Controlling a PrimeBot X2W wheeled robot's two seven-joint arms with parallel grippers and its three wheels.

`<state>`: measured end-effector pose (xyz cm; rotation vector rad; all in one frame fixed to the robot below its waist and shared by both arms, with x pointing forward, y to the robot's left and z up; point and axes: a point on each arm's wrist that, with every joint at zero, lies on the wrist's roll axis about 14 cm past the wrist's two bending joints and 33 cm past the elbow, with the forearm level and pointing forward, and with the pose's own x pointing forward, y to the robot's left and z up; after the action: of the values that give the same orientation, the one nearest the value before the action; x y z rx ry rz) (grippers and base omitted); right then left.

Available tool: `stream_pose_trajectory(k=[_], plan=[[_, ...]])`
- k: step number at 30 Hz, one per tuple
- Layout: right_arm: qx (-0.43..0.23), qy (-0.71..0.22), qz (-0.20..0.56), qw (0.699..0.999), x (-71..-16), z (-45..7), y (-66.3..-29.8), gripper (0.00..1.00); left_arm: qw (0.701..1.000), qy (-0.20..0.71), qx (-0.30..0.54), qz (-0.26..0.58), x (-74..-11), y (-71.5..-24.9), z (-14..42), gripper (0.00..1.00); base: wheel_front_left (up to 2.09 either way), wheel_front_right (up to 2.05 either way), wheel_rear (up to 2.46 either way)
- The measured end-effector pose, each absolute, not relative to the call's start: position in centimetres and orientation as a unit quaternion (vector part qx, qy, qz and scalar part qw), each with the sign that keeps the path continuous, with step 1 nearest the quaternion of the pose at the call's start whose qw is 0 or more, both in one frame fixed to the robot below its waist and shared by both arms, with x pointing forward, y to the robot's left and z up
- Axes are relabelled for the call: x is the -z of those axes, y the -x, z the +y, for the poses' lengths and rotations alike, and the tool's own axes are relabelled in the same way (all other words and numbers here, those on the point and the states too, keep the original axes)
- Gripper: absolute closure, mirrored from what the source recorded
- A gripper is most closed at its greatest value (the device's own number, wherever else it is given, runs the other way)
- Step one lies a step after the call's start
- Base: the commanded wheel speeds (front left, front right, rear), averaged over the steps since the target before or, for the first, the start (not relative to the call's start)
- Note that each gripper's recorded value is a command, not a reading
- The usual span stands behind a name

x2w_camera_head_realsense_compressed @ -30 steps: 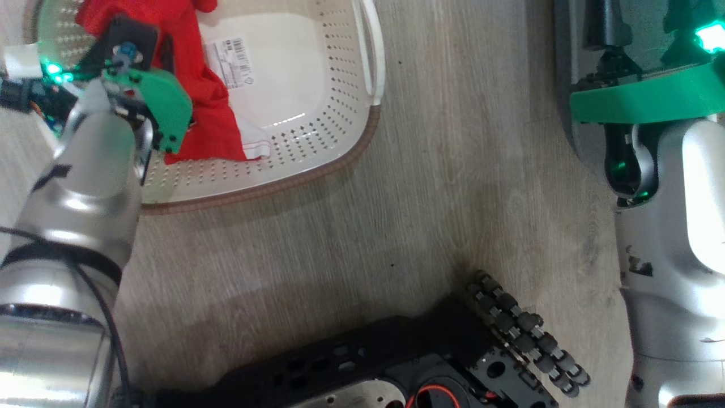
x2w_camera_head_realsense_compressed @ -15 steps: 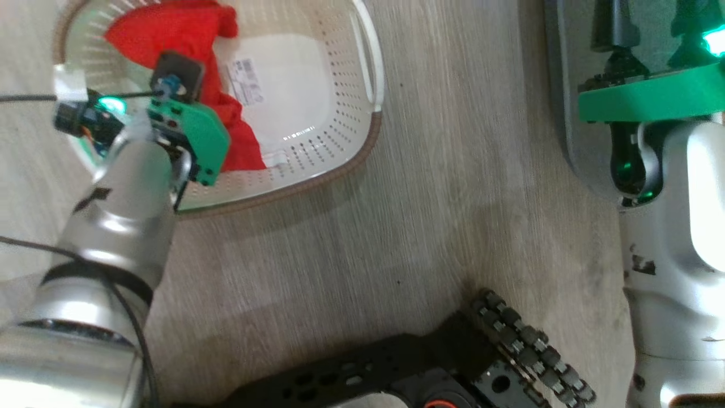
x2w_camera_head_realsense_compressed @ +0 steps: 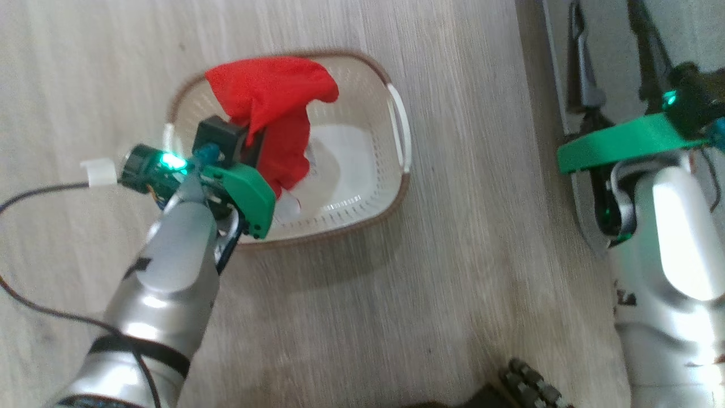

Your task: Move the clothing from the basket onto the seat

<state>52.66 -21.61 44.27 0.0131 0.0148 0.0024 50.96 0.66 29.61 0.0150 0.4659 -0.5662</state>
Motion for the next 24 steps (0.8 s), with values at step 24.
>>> stream_pose_trajectory(k=[24], plan=[[-0.064, -0.037, -0.026, 0.997, -50.5, -15.9, -46.1, 0.00, 0.979, 0.026, 0.192, -0.060, -54.3, -47.9, 6.4, 1.00, 0.00, 0.00, 0.00]])
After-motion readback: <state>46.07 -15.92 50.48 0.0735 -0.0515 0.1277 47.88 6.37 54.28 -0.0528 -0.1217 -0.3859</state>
